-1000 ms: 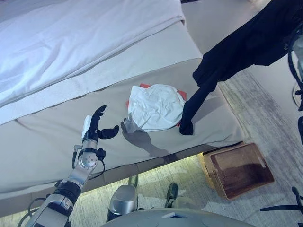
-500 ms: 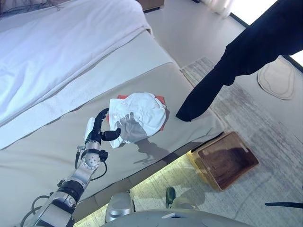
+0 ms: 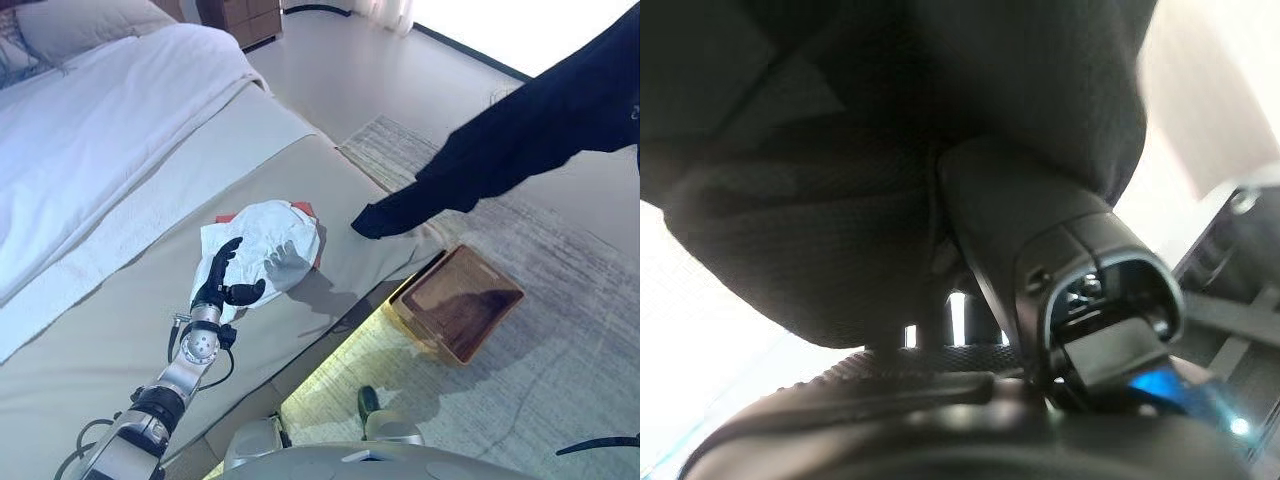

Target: Pick up the clothes from the bed and place them into the basket

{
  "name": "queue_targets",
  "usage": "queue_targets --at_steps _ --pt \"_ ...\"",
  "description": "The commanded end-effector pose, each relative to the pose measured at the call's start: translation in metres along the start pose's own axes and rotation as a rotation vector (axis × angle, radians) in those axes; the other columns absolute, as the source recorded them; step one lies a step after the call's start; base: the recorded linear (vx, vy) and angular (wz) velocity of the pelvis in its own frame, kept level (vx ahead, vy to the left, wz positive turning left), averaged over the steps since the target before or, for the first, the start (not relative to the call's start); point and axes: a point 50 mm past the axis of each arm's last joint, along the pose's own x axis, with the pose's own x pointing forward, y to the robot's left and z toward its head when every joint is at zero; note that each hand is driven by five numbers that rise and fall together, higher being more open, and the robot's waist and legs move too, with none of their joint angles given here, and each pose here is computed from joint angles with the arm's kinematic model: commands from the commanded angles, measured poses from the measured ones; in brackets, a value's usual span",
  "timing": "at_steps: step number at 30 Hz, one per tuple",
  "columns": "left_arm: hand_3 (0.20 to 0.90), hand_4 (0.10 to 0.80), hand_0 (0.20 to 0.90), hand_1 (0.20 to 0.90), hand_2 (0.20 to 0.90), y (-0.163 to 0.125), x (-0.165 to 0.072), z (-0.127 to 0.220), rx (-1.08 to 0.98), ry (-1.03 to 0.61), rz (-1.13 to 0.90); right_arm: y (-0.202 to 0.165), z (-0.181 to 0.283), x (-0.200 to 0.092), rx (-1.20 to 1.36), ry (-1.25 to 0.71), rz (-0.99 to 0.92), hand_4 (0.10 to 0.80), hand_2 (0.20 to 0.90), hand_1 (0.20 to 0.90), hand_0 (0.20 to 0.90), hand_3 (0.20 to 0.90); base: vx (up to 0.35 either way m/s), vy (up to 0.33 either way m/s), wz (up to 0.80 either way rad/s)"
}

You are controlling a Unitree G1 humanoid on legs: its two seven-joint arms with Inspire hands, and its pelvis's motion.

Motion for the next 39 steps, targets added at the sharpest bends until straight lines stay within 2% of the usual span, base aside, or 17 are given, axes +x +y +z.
queue_targets --at_steps 1,12,19,22,28,34,39 --pt "0.9 0.8 0.9 0.9 0.9 0.008 0.006 0.005 0.058 -0.062 0.008 -0.052 0.037 0.015 0.017 -0.156 -0.223 0.1 0.3 0.3 0.3 0.2 0.025 -0.017 -0.06" --pt "0.9 0.8 0.9 0.9 0.9 0.007 0.008 0.007 0.069 -0.067 -0.018 -0.071 0.013 0.025 -0.153 -0.031 -0.215 0.1 0.3 0.3 0.3 0.2 0.005 -0.002 -0.01" --pt "0.9 0.8 0.9 0.9 0.9 0.007 0.01 0.01 0.066 -0.071 -0.017 -0.042 -0.007 0.017 -0.163 0.001 -0.039 0.1 0.3 0.3 0.3 0.2 -0.023 -0.007 -0.02" --pt "0.9 0.8 0.9 0.9 0.9 0.006 0.012 0.013 0.062 -0.078 -0.01 -0.011 -0.028 0.003 -0.154 0.037 0.111 0.1 0.3 0.3 0.3 0.2 -0.064 -0.02 -0.04" --pt "0.9 0.8 0.9 0.9 0.9 0.008 0.013 0.014 0.057 -0.082 0.001 0.027 -0.072 -0.029 -0.196 0.105 0.255 0.1 0.3 0.3 0.3 0.2 -0.032 -0.011 -0.03" --pt "0.9 0.8 0.9 0.9 0.9 0.008 0.016 0.021 0.05 -0.103 0.025 0.049 -0.123 -0.064 -0.261 0.255 0.344 0.1 0.3 0.3 0.3 0.2 -0.045 -0.013 -0.01" --pt "0.9 0.8 0.9 0.9 0.9 0.008 0.017 0.024 0.057 -0.122 0.025 0.05 -0.142 -0.074 -0.279 0.33 0.351 0.1 0.3 0.3 0.3 0.2 -0.045 -0.024 0.0"
